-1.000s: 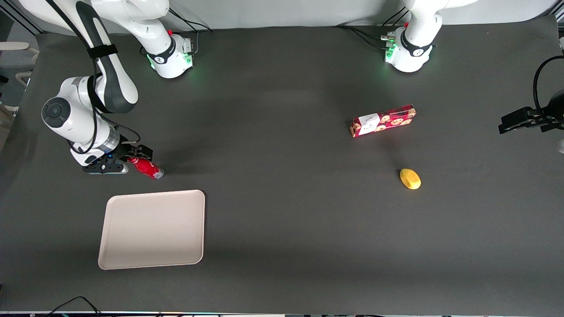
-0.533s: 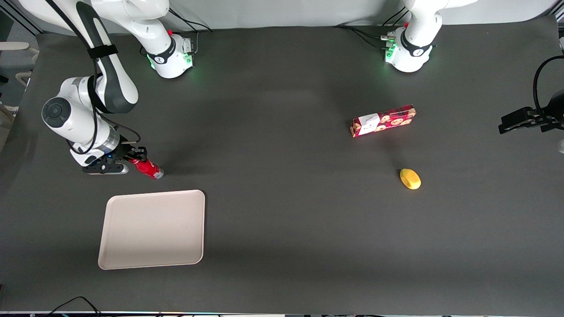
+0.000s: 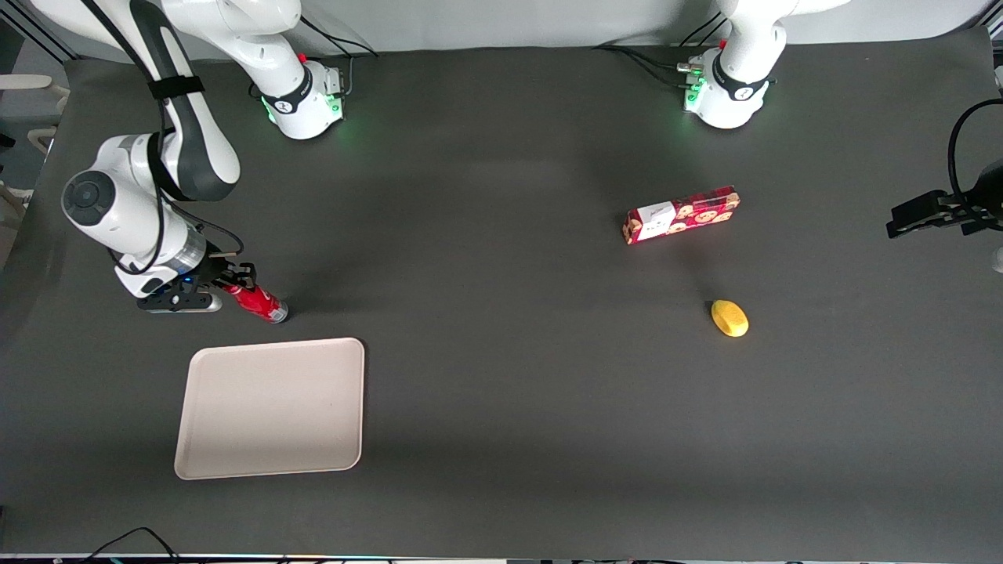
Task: Place coke bottle on tray
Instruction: 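Lift the bottle with the right gripper and pull it back, then carry the bottle over the white tray and lower it onto the tray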
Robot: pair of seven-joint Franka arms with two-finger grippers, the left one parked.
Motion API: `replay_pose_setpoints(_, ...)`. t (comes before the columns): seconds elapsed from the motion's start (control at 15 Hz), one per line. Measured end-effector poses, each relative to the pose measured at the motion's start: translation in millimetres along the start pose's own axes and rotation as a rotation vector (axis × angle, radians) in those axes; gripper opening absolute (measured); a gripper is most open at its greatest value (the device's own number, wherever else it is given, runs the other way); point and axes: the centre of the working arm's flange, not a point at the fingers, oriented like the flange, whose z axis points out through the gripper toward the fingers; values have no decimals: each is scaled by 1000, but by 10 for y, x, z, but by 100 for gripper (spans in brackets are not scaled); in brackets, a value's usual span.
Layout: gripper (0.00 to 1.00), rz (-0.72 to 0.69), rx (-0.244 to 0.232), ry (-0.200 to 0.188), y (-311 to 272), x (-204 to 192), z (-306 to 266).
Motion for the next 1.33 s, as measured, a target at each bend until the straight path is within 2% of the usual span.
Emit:
replay_pose_setpoints(0.13, 37, 9, -2, -17, 4, 92, -421)
replay_pose_setpoints(0.27, 37, 25, -3, -15, 10, 178, -1003)
replay_pose_setpoints(0.53, 37, 46, -10, 46, 56, 311, -2014)
replay_pose_setpoints(0.6, 37, 47, -26, 54, 92, 344, -2186)
replay_pose_setpoints(0.73, 37, 51, -57, 43, 149, 460, -2452)
replay_pose_setpoints(0.93, 37, 59, -72, 25, 215, 792, -2613)
replay_pose_setpoints(1.2, 37, 41, -89, -5, 600, 1302, -2227)
replay_pose_setpoints(1.33, 37, 49, -95, 10, 791, 1540, -2020)
